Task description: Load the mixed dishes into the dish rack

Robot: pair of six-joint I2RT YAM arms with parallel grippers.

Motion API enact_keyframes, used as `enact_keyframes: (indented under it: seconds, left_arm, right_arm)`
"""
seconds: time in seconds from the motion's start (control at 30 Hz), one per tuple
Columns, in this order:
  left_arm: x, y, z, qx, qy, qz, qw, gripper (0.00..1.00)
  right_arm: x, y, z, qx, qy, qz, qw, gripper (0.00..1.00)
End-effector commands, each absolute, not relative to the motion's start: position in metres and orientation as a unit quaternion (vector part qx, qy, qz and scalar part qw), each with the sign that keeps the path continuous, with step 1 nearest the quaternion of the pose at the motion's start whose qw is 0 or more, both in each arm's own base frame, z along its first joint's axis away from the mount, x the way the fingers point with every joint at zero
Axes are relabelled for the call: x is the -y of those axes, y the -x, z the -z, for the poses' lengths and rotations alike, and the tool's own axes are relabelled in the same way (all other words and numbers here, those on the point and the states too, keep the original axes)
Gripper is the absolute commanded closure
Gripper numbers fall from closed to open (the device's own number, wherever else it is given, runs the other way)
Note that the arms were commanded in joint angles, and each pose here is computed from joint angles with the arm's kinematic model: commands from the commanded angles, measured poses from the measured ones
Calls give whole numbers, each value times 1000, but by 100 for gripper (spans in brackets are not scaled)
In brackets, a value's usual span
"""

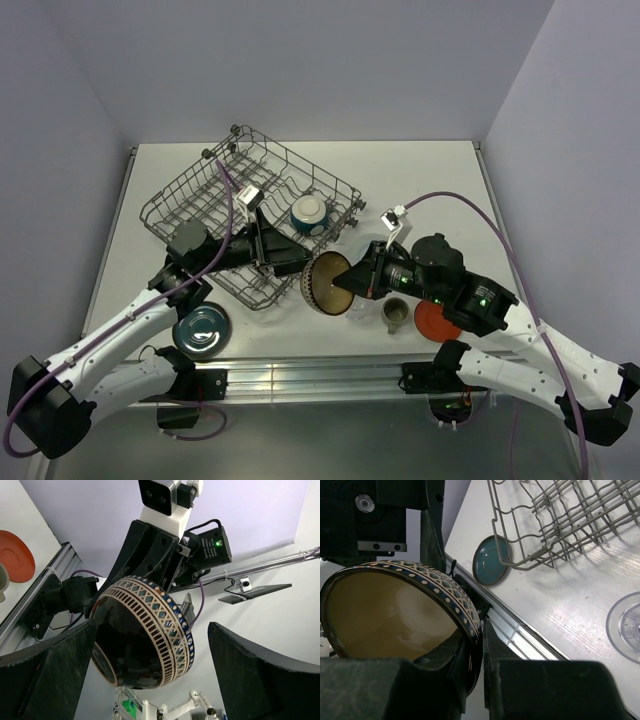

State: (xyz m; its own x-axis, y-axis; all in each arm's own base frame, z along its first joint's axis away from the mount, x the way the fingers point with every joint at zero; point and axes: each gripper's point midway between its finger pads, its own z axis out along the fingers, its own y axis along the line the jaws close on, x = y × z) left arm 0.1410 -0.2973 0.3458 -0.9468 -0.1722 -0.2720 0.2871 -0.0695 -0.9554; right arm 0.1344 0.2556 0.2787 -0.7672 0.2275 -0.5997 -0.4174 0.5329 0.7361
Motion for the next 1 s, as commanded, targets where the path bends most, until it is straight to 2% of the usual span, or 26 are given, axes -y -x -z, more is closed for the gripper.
enact_keyframes:
  seconds: [0.0,0.7,0.97]
  left_arm:
    - [294,-124,-358,-644,-69,745,158,1]
    - [293,-116,-355,-652,-71,738,156,1]
    - [296,-117,-365,-645,-77,744,157,1]
  right_arm:
    - [-256,-144,-330,-746,55,-534,393,100]
    - [-240,-175,-332,-750,42,-516,413,100]
    - [-250,-182,-318,-751,39,-533,387,100]
